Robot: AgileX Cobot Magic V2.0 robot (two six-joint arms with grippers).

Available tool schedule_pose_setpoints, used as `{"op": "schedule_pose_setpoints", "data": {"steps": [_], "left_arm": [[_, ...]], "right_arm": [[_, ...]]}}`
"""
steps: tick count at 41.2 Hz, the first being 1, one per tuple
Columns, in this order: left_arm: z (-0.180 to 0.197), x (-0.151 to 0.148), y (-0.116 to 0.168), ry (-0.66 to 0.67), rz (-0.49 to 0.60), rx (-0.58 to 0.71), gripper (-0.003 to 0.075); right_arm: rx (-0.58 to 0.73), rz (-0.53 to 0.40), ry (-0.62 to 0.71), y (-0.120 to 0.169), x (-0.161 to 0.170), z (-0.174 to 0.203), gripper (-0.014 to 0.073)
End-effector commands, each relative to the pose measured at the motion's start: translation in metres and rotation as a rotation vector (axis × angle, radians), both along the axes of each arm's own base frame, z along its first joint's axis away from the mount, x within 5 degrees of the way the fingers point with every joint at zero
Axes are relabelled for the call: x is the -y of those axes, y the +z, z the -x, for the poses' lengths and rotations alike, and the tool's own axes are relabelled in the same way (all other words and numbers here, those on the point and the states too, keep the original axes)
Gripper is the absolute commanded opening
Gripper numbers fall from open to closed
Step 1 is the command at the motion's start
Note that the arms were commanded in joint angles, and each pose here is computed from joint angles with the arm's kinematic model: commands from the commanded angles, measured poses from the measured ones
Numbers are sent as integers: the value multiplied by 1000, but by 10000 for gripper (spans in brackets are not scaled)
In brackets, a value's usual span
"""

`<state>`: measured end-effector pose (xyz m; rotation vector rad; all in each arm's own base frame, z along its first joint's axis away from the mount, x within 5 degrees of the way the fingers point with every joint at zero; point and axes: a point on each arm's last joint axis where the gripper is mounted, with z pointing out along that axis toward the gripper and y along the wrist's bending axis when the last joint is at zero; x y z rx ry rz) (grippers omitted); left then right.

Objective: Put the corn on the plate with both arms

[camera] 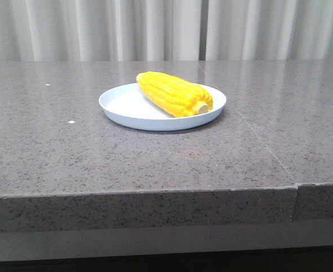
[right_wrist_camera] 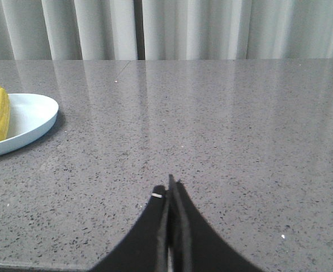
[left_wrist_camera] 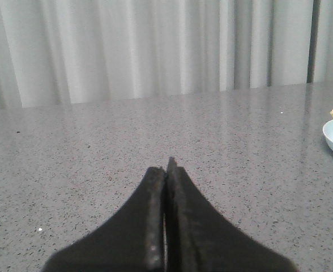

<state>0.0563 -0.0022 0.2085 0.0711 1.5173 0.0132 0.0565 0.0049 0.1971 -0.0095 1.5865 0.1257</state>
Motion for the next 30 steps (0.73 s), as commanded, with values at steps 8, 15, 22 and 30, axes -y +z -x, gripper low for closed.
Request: {"op": "schedule_pose_setpoints", "data": {"steps": [8, 15, 22, 30], "left_arm": [[2, 0, 8, -1, 29, 105, -20], [2, 0, 8, 1, 29, 105, -20], [3, -2, 8, 33, 27, 107, -20], [3, -2, 8, 36, 27, 107, -20]], "right_arm": [[113, -15, -5, 14, 0, 2, -120], [113, -15, -5, 14, 0, 2, -120], [113, -15, -5, 14, 0, 2, -120], [113, -15, -5, 14, 0, 2, -120]]}}
